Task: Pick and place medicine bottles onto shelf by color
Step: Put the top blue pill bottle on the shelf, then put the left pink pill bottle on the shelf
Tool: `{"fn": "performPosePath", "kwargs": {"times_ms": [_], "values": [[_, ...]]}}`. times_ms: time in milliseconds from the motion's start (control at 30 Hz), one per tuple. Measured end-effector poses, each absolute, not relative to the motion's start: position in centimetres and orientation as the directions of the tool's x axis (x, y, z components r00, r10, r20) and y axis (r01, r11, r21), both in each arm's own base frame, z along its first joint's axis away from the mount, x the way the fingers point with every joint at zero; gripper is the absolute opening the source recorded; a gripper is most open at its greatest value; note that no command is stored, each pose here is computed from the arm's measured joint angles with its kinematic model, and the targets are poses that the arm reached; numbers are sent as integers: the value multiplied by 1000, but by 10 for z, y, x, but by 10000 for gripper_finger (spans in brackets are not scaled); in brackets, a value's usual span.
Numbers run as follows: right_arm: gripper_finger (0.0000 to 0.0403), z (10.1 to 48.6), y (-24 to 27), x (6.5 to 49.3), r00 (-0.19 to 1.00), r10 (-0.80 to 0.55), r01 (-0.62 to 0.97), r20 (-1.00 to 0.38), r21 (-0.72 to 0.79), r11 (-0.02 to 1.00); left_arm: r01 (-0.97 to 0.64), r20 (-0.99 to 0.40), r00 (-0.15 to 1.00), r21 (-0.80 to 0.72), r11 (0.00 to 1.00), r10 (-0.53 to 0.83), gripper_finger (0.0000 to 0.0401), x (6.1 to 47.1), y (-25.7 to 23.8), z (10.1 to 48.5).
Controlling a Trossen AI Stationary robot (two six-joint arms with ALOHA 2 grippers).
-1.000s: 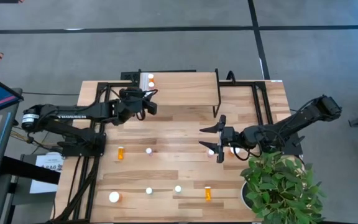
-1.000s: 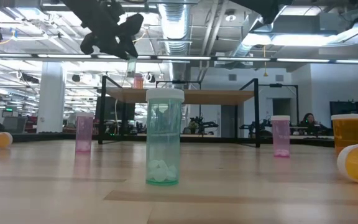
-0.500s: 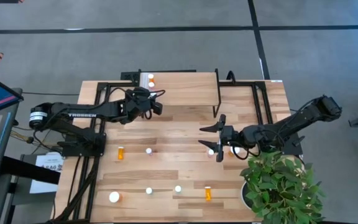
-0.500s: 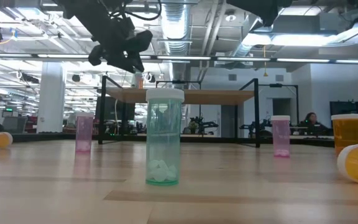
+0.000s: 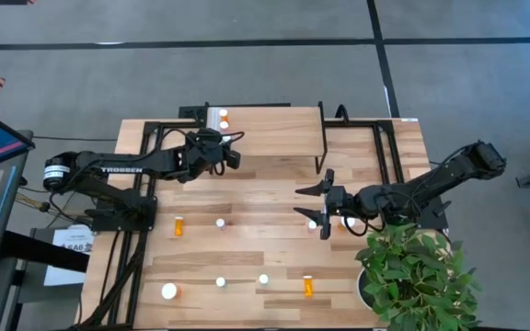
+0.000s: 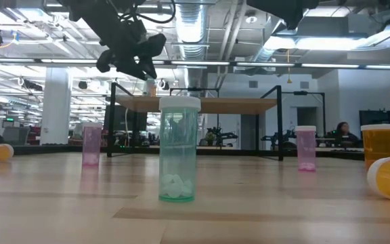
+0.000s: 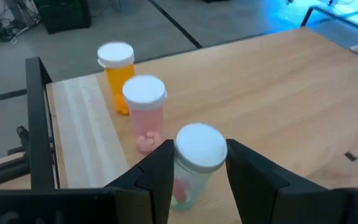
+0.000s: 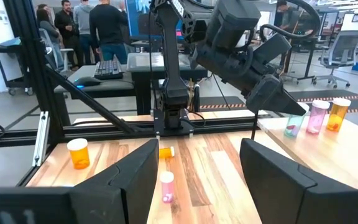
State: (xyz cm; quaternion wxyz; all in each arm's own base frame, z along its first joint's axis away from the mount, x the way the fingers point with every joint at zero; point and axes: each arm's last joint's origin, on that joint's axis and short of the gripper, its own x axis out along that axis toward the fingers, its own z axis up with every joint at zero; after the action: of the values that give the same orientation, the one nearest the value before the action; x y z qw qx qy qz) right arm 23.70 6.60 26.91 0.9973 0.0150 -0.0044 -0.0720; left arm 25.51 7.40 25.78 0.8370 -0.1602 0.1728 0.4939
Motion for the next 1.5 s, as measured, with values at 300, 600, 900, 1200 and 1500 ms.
{"fn": "performPosePath", "kwargs": {"times_ms": [300,600,900,1200,1500], "values": [[249,269,66,237,990,-144,143,7,32,989,-876,-451,463,-103,471,763,166,256,73,257],[249,268,66,237,990,-144,144,0,29,989,-873,-437,471,-107,475,766,179,252,72,263],[249,268,66,237,990,-144,144,-1,28,989,-863,-386,499,-137,487,776,179,236,68,284],[249,267,66,237,990,-144,144,-12,22,989,-762,-340,634,-121,636,695,179,222,29,303],[249,265,66,237,989,-144,145,-30,42,989,-692,-481,677,-159,704,557,179,205,-41,281]]}}
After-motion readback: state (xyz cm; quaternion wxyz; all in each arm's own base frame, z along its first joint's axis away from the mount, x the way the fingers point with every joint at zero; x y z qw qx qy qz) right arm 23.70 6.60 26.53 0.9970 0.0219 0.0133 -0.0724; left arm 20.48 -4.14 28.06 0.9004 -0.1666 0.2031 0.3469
